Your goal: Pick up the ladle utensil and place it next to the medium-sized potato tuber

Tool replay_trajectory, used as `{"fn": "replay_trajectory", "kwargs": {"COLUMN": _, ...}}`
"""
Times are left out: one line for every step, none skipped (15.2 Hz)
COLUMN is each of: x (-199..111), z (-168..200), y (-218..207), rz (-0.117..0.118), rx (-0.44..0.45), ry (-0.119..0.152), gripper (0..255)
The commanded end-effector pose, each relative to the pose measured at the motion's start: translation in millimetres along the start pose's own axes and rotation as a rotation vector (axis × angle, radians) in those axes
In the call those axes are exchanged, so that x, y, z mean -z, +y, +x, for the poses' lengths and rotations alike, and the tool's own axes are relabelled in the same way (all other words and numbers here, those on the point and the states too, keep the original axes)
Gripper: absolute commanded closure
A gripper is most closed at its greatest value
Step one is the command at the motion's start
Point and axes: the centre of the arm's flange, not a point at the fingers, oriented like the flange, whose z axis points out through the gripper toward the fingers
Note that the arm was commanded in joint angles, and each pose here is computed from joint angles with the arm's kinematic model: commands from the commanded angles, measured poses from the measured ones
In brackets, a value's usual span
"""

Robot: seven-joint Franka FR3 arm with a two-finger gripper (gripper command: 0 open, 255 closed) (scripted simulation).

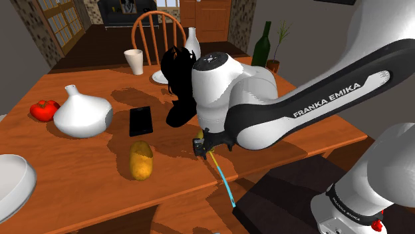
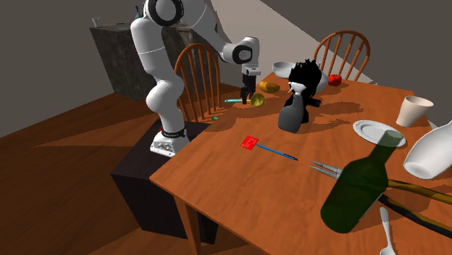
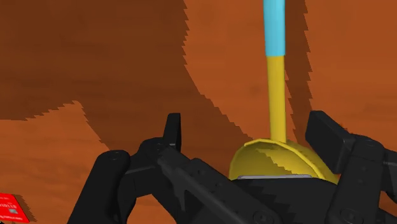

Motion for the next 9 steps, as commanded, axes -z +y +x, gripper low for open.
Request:
{"fn": "replay_trajectory", "kwargs": {"x": 0.0, "z": -0.1, "y": -0.1, "rz": 0.000, "rx": 0.000, "ry": 0.000, "gripper": 0}}
{"fn": "replay_trajectory", "kwargs": {"x": 13.2, "z": -0.1, "y": -0.1, "rz": 0.000, "rx": 0.000, "ry": 0.000, "gripper": 0}}
{"fn": "replay_trajectory", "kwargs": {"x": 26.4, "z": -0.1, "y": -0.1, "rz": 0.000, "rx": 0.000, "ry": 0.000, "gripper": 0}}
{"fn": "replay_trajectory", "kwargs": {"x": 39.6, "z": -0.1, "y": -0.1, "rz": 0.000, "rx": 0.000, "ry": 0.000, "gripper": 0}}
{"fn": "replay_trajectory", "kwargs": {"x": 50.0, "z": -0.1, "y": -0.1, "rz": 0.000, "rx": 0.000, "ry": 0.000, "gripper": 0}}
{"fn": "replay_trajectory", "kwargs": {"x": 50.0, "z": -0.1, "y": -0.1, "rz": 0.000, "rx": 0.000, "ry": 0.000, "gripper": 0}}
{"fn": "replay_trajectory", "kwargs": {"x": 50.0, "z": -0.1, "y": -0.1, "rz": 0.000, "rx": 0.000, "ry": 0.000, "gripper": 0}}
{"fn": "replay_trajectory", "kwargs": {"x": 50.0, "z": -0.1, "y": -0.1, "rz": 0.000, "rx": 0.000, "ry": 0.000, "gripper": 0}}
{"fn": "replay_trajectory", "kwargs": {"x": 50.0, "z": -0.1, "y": -0.1, "rz": 0.000, "rx": 0.000, "ry": 0.000, "gripper": 0}}
